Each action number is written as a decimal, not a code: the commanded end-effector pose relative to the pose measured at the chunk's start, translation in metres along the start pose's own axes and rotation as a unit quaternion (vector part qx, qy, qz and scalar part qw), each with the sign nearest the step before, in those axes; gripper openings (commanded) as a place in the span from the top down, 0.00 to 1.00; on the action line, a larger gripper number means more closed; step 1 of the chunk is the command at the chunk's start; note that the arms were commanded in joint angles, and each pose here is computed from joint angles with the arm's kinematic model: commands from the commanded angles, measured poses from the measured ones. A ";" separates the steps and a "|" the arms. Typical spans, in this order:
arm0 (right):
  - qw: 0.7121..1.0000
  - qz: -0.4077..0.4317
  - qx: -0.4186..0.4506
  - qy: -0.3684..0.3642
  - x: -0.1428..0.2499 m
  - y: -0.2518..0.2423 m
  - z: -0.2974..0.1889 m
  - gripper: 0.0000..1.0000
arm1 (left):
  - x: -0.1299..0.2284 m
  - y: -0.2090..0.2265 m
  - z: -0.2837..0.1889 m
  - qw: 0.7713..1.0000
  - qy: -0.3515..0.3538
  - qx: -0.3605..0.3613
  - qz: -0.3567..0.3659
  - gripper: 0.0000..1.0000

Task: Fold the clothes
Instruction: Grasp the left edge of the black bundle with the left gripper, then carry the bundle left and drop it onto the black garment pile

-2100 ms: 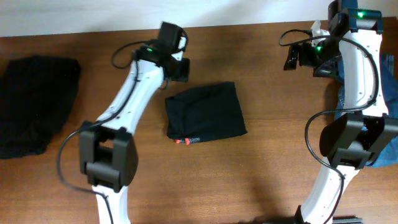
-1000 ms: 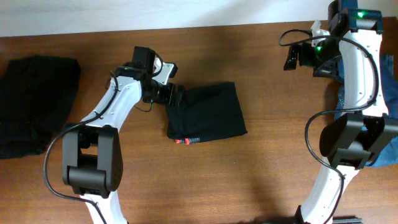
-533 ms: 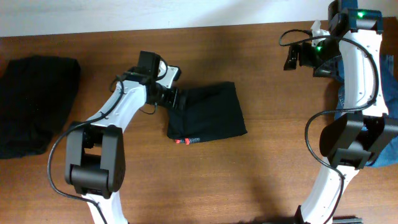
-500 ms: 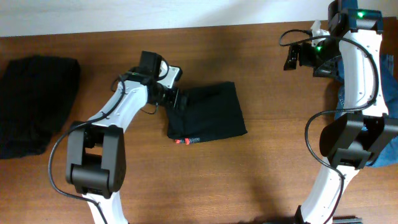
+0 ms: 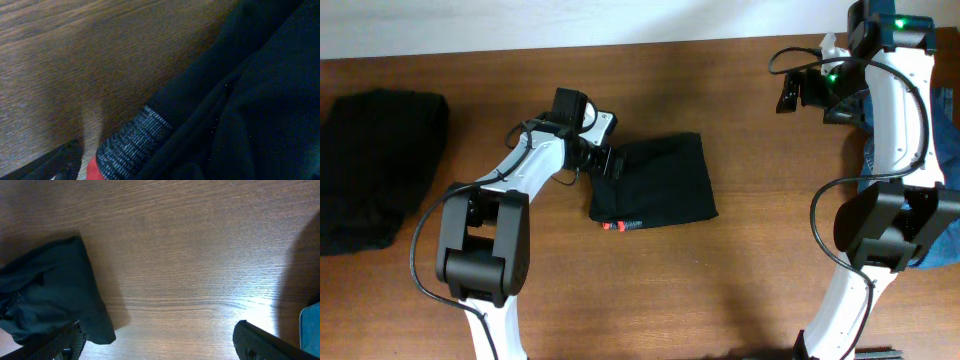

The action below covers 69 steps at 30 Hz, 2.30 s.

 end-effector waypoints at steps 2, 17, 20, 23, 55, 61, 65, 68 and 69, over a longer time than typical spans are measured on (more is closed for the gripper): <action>1.000 -0.001 0.005 -0.021 -0.002 0.002 -0.015 0.01 | 0.017 0.004 0.018 1.000 0.031 -0.002 0.000 0.01; 1.000 -0.001 0.005 -0.021 -0.002 0.002 -0.015 0.01 | 0.023 -0.003 0.024 0.999 0.045 0.020 -0.003 1.00; 1.000 -0.001 0.005 -0.021 -0.002 0.002 -0.015 0.01 | 0.009 -0.002 0.011 0.999 0.032 0.019 -0.006 1.00; 1.000 -0.001 0.005 -0.021 -0.002 0.002 -0.015 0.01 | -0.013 -0.004 -0.017 1.000 0.013 0.017 -0.007 1.00; 1.000 -0.001 0.005 -0.021 -0.002 0.002 -0.015 0.01 | -0.113 0.047 -0.185 0.980 -0.173 -0.019 -0.095 1.00; 1.000 -0.001 0.005 -0.021 -0.002 0.002 -0.015 0.01 | -0.122 0.086 -0.211 0.968 -0.218 -0.039 -0.114 1.00; 1.000 -0.001 0.005 -0.021 -0.002 0.002 -0.015 0.01 | -0.128 0.114 -0.233 0.958 -0.252 -0.055 -0.127 1.00; 1.000 -0.001 0.005 -0.021 -0.002 0.002 -0.015 0.01 | -0.130 0.135 -0.256 0.948 -0.276 -0.066 -0.146 1.00; 1.000 -0.001 0.005 -0.021 -0.002 0.002 -0.015 0.01 | -0.130 0.142 -0.264 0.944 -0.284 -0.070 -0.155 1.00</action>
Point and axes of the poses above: each gripper's point midway between its finger pads, its own z axis out along the fingers, its own y axis along the line the jaws close on, x = y × z, the point moved 2 cm from there along -z, back along the fingers, and after that the axes turned 7 degrees about -z, right-handed, at the moved point
